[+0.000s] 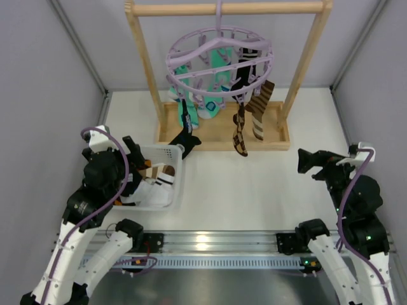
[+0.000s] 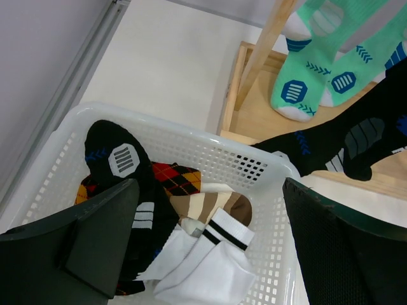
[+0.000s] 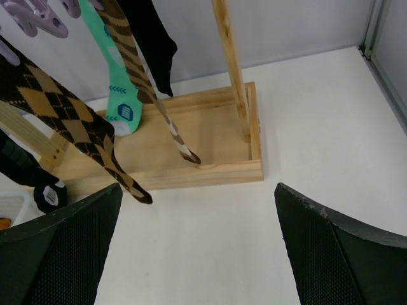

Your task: Remove the socks clipped to the hanger

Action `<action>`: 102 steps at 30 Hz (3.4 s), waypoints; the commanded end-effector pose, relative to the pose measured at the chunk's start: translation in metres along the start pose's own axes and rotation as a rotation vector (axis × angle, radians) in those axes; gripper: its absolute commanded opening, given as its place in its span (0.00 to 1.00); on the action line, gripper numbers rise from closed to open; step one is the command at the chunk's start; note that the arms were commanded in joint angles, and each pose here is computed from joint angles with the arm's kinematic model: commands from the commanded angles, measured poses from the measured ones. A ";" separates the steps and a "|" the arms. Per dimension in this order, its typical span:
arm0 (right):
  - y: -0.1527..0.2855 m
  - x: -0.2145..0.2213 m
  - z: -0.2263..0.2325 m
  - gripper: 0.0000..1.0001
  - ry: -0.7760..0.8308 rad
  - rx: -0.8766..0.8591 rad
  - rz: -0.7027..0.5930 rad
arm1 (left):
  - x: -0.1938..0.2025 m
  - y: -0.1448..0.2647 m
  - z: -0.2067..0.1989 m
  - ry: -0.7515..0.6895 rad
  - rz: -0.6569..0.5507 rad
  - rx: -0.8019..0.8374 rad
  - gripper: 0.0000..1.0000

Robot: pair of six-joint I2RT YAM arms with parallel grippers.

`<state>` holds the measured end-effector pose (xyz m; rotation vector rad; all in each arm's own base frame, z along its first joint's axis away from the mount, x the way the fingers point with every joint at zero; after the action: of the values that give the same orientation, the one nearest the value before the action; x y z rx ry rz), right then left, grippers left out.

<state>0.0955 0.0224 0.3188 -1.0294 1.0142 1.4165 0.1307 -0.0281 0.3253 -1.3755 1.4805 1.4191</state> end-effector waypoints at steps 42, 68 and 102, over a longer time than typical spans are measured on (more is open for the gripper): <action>-0.197 0.128 0.117 0.57 0.278 -0.608 0.113 | 0.048 -0.023 -0.061 0.217 0.327 0.458 0.98; -0.156 0.145 0.144 0.00 0.176 -0.688 0.049 | -0.077 -0.011 -0.148 0.220 0.104 0.695 0.98; -0.110 0.151 0.190 0.00 0.173 -0.614 0.033 | -0.067 -0.012 -0.308 -0.275 -0.132 0.398 0.95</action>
<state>0.1867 0.2471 0.2002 -1.6060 0.8014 1.7750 0.2110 -0.3189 0.4278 -0.8893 1.3438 1.1545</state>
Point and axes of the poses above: each gripper's point midway between its finger pads, its own y axis back along the fingers, its own z axis along the line the jaws close on, x = y × z, the point moved 10 cm from there along y, back along the fingers
